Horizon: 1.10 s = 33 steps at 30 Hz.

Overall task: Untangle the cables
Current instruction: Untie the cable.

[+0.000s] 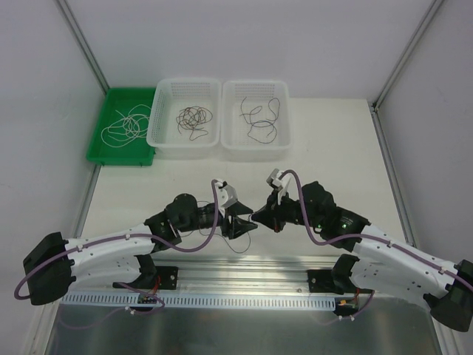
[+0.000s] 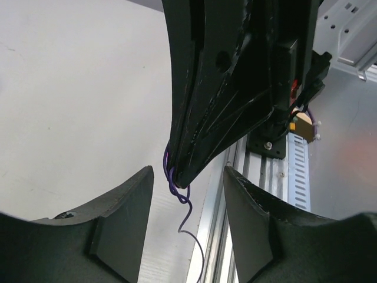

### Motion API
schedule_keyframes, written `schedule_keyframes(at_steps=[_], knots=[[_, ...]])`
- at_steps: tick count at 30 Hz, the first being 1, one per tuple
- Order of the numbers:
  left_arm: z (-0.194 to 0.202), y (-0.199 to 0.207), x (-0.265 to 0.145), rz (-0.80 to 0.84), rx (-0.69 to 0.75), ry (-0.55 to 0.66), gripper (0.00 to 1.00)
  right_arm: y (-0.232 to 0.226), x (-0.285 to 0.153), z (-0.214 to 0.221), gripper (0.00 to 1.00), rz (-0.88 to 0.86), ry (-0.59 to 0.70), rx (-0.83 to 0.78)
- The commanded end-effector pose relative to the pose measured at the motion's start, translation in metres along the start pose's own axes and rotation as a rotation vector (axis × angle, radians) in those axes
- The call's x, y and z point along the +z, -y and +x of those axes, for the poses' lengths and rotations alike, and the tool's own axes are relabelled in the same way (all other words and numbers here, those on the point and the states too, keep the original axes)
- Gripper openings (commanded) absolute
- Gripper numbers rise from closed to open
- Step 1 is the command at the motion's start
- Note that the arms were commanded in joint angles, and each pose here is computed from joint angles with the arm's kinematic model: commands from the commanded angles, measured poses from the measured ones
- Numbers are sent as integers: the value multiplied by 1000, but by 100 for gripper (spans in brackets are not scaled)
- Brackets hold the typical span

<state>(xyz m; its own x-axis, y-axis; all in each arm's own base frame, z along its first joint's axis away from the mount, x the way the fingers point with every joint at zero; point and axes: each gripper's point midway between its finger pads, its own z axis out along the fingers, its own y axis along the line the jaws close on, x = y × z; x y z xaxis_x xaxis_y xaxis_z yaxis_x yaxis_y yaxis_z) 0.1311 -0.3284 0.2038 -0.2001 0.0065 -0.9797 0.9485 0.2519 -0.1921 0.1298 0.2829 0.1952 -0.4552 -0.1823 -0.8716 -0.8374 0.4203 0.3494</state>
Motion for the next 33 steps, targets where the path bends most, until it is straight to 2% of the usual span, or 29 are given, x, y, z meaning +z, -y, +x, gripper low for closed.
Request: schedule_keyframes(at_steps=[1, 3, 7, 8, 9, 18, 25, 31, 33], knots=[[-9, 9, 6, 63, -7, -10, 50, -15, -4, -24, 1, -51, 52, -65], [-9, 7, 7, 58, -8, -16, 49, -16, -5, -25, 1, -54, 53, -72], [-10, 6, 6, 54, 5, -17, 30, -15, -5, -24, 1, -48, 50, -77], [-10, 6, 5, 56, 7, -14, 10, -14, -5, -23, 1, -45, 46, -77], [-10, 6, 4, 53, 7, -13, 0, -13, -5, -22, 1, -42, 45, -79], [-13, -9, -9, -44, -13, 41, 0, 2, -8, -17, 1, 35, 50, -61], [-16, -25, -27, -157, -75, 164, 0, 19, -18, -23, 1, 145, 138, 65], [-15, -21, -32, -133, -78, 216, 0, 27, -24, -33, 1, 205, 223, 185], [-16, -20, -33, -131, -79, 231, 0, 40, -30, -37, 1, 284, 271, 239]])
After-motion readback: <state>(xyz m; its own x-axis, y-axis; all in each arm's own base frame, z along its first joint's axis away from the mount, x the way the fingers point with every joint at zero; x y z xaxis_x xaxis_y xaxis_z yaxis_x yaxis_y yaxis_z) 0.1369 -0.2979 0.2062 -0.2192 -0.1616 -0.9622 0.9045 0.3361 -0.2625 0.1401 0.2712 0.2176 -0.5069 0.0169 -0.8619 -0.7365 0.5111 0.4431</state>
